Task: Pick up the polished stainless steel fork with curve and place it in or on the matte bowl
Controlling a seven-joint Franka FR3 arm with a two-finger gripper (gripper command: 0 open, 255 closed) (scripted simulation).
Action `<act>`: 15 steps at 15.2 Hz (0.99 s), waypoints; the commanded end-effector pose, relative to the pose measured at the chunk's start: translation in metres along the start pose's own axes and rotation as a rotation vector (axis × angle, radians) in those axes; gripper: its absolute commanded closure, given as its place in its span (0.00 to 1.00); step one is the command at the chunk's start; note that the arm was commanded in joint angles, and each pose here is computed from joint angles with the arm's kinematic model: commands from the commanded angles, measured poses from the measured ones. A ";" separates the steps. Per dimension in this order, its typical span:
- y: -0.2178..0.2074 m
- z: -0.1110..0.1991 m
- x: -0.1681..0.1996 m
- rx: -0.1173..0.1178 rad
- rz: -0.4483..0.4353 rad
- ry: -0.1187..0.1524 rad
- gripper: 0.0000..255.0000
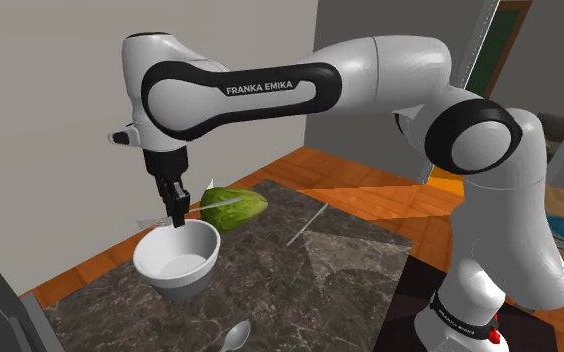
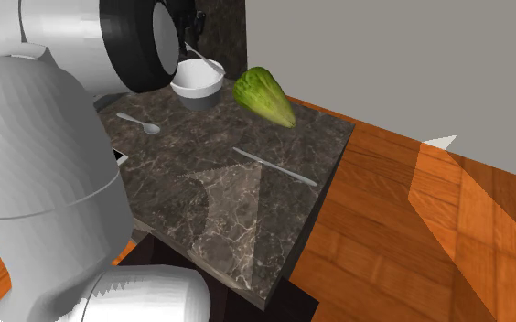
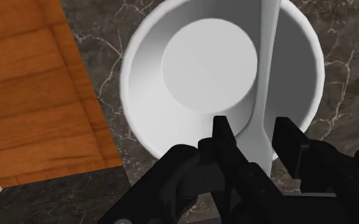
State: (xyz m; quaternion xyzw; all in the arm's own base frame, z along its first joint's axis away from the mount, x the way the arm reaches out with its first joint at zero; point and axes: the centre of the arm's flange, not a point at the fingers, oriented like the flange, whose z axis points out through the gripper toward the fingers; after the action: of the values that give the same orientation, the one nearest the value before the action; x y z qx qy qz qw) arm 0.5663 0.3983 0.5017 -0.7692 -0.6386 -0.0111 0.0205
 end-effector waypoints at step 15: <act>0.006 0.076 0.007 0.001 0.000 0.000 1.00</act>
State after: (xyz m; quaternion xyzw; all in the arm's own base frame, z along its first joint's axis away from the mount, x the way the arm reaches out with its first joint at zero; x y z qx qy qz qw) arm 0.5721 0.4075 0.4299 -0.7693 -0.6385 -0.0105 0.0206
